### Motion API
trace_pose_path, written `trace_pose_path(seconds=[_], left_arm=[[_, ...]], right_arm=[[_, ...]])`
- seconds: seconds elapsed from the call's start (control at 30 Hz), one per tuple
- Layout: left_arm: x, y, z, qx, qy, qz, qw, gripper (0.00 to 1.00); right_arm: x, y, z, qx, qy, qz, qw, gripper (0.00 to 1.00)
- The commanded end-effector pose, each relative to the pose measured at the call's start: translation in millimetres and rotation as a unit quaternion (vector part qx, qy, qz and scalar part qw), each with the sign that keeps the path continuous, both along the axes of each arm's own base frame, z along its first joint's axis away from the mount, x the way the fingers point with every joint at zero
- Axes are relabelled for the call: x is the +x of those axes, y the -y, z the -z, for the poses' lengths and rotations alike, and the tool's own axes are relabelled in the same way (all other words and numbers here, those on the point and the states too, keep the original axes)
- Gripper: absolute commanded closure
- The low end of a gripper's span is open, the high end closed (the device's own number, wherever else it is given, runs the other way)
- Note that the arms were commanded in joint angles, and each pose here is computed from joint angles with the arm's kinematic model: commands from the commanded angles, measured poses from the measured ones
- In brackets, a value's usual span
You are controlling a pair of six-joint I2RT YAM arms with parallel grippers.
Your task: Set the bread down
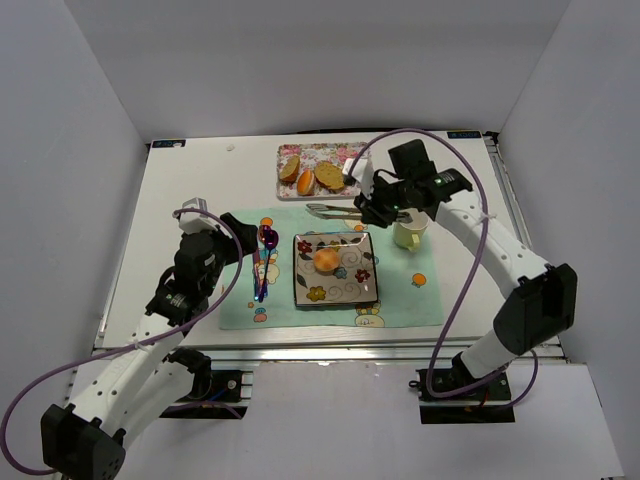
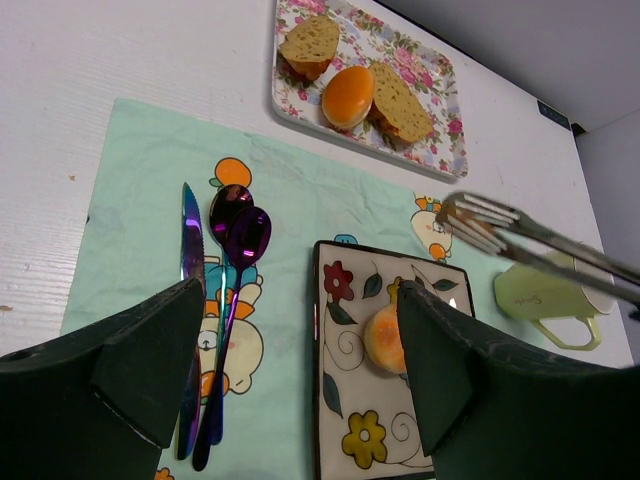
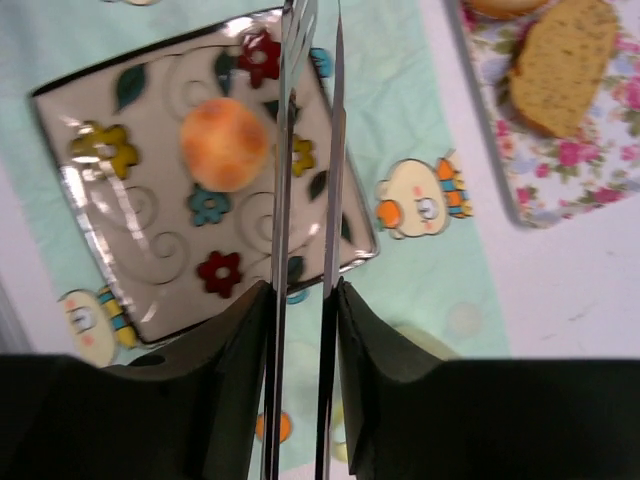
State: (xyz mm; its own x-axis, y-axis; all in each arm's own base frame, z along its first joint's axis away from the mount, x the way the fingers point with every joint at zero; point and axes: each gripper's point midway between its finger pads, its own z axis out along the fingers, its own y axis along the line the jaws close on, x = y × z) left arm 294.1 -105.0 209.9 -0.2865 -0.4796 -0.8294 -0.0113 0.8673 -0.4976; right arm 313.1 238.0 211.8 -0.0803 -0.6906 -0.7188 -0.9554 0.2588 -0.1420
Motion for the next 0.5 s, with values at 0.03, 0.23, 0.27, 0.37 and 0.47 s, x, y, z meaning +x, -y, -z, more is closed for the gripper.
trace_pose_path(seconds=[0.03, 0.23, 0.27, 0.37, 0.47], left_arm=[[0.8, 0.5, -14.3, -0.008, 0.018, 0.002, 1.000, 0.13], [2.3, 1.5, -15.8, -0.009, 0.020, 0.002, 1.000, 0.13], [2.3, 1.5, -15.8, -0.009, 0.020, 0.002, 1.000, 0.13], [2.4, 1.7, -13.9, -0.011, 0.019, 0.002, 1.000, 0.13], [3.0, 3.4, -12.6, -0.015, 0.020, 0.004, 1.000, 0.13]], right_arm=[[70.2, 5.4, -2.3, -0.021, 0.076, 0.071, 0.994, 0.64], [126.9, 8.5, 5.8, -0.059, 0.131, 0.108, 0.984, 0.65], [132.6, 8.2, 11.4, -0.065, 0.132, 0.109, 0.983, 0.64], [140.9, 5.4, 12.7, -0.069, 0.140, 0.107, 0.982, 0.63], [147.1, 4.6, 19.8, -0.074, 0.142, 0.109, 0.981, 0.62]])
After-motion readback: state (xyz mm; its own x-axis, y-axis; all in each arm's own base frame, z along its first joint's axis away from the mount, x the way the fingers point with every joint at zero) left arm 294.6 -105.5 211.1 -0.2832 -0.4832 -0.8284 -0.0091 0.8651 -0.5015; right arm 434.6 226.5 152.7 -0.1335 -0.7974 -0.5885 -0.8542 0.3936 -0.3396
